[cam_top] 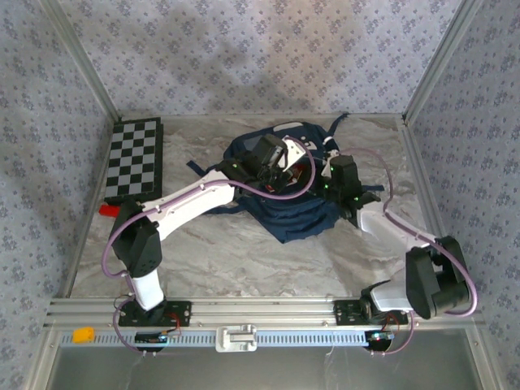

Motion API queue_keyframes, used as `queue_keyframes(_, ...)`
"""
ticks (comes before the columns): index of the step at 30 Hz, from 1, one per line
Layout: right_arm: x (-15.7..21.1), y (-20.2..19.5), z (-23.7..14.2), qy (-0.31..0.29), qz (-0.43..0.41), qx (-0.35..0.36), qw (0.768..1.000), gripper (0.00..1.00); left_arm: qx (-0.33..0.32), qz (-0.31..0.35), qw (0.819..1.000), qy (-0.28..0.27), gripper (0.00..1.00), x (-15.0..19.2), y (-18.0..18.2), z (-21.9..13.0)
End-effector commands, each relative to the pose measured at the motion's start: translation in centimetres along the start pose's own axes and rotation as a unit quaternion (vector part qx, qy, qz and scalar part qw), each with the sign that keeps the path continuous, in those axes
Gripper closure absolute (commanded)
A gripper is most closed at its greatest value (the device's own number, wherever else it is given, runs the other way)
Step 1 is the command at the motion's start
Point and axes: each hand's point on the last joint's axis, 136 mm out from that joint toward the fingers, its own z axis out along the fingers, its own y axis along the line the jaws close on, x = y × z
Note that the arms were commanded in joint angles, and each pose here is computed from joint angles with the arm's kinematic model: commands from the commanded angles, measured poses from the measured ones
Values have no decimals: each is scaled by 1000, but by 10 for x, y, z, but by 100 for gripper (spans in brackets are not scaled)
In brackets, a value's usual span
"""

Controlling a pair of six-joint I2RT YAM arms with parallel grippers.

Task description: Pack books, pencil case, and school supplies into a backpack

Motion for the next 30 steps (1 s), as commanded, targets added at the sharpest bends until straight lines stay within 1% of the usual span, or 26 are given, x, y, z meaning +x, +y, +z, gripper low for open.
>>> queue_keyframes(1, 21, 7, -11, 15, -10, -13, 1000, 86, -10, -29, 998, -63, 100, -46, 8, -31)
queue_keyframes(5, 38, 15, -14, 21, -23, -13, 999, 88, -17, -36, 998, -57, 100, -44, 10, -28)
queue_keyframes(7, 43, 14, -9, 23, -21, -5, 999, 89, -16, -42, 997, -55, 100, -45, 10, -28)
queue_keyframes(10, 45, 21, 4, 24, -13, -24, 999, 91, -8, -48, 997, -54, 100, -46, 8, -28)
queue_keyframes(12, 43, 29, 14, 19, -20, -30, 999, 92, 1, -53, 997, -56, 100, -47, 5, -29)
queue_keyframes(17, 29, 22, 35, -9, -36, 3, 999, 95, 26, -58, 996, -59, 100, -48, -4, -31)
queue_keyframes(20, 20, 23, 42, -30, -36, -6, 999, 96, 28, -62, 996, -55, 100, -46, -4, -30)
queue_keyframes(23, 16, 31, 41, -33, -53, -20, 998, 96, 20, -63, 997, -51, 100, -44, -2, -29)
queue_keyframes(25, 20, 31, 37, -21, -57, -23, 998, 95, 17, -64, 997, -50, 100, -43, 0, -28)
queue_keyframes(26, 23, 34, 34, -14, -59, -35, 998, 95, 16, -66, 997, -47, 100, -42, 1, -28)
queue_keyframes(28, 26, 36, 23, -5, -64, -46, 997, 93, 14, -72, 996, -44, 100, -40, 4, -26)
queue_keyframes(30, 28, 31, 6, -7, -66, -32, 997, 91, 13, -80, 996, -39, 100, -37, 6, -24)
